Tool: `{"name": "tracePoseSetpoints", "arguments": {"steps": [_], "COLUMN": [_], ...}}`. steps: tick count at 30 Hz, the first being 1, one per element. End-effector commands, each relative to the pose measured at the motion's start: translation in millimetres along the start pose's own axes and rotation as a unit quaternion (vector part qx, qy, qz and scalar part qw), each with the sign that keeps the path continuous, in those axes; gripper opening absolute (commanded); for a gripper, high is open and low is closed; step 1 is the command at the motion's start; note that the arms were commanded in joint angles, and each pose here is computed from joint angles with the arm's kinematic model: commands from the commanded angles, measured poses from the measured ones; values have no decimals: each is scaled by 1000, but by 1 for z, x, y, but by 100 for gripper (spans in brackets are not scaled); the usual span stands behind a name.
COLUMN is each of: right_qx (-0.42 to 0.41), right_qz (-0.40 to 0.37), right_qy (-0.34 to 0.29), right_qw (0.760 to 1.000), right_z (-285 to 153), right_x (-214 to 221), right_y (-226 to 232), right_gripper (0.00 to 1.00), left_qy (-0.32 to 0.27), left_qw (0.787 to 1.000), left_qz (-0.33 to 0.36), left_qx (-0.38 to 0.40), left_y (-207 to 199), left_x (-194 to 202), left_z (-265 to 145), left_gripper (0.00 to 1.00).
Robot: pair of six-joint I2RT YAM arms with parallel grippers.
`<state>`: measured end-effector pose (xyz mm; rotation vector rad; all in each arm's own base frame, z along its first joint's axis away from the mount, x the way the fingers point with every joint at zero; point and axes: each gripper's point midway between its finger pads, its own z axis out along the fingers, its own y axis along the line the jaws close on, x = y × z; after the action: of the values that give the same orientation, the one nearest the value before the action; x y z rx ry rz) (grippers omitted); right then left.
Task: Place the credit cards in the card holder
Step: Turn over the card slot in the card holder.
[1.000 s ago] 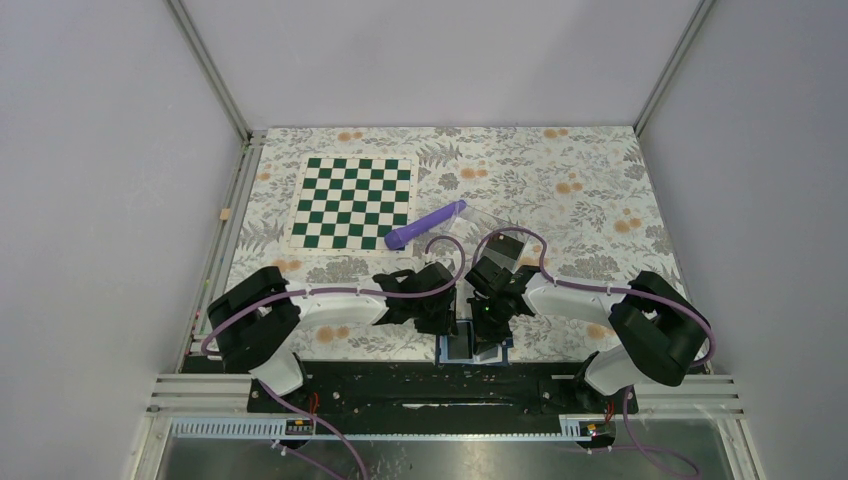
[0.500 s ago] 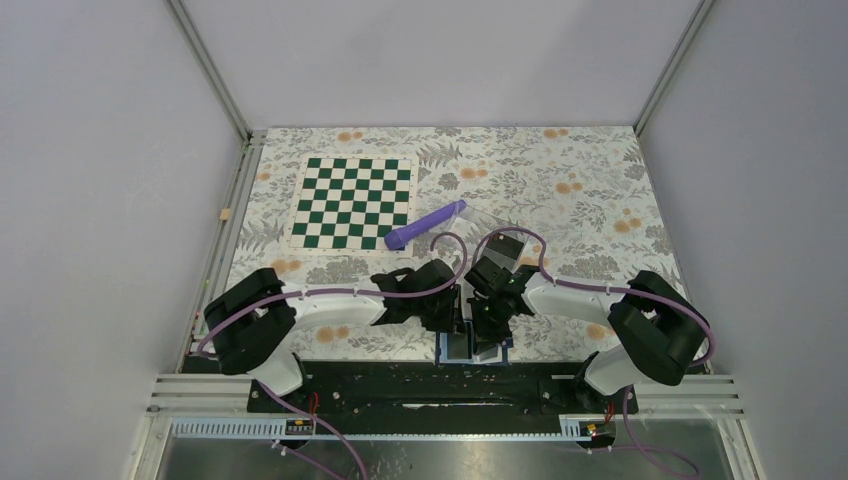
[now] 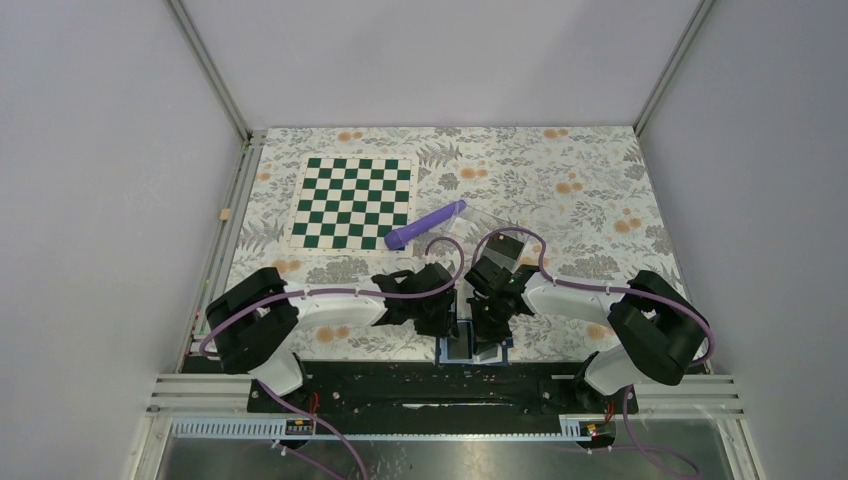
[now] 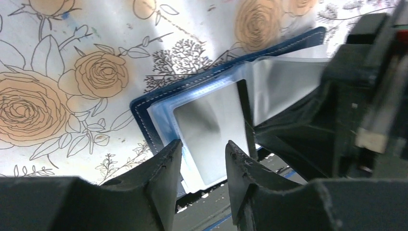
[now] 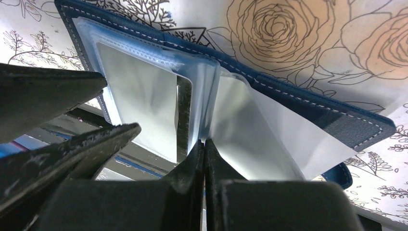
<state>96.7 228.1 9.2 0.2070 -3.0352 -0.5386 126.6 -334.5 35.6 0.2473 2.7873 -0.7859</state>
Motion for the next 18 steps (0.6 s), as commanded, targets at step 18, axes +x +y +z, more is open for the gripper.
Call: {"name": "tracePoseSetpoints", "arguments": {"steps": [18], "right_qx": [1], "right_qz": [-9], "right_qy": [4], "right_qw": [1000], "right_z": [6], "right_x": [-2], "right_y": [2], "right_gripper": [0], "left_qy": [7], "left_qw": [998], "left_qz": [17], "left_qx": [-66], "left_y": [14], "left_x": [1], "left_z": [12], "left_gripper": [45]}}
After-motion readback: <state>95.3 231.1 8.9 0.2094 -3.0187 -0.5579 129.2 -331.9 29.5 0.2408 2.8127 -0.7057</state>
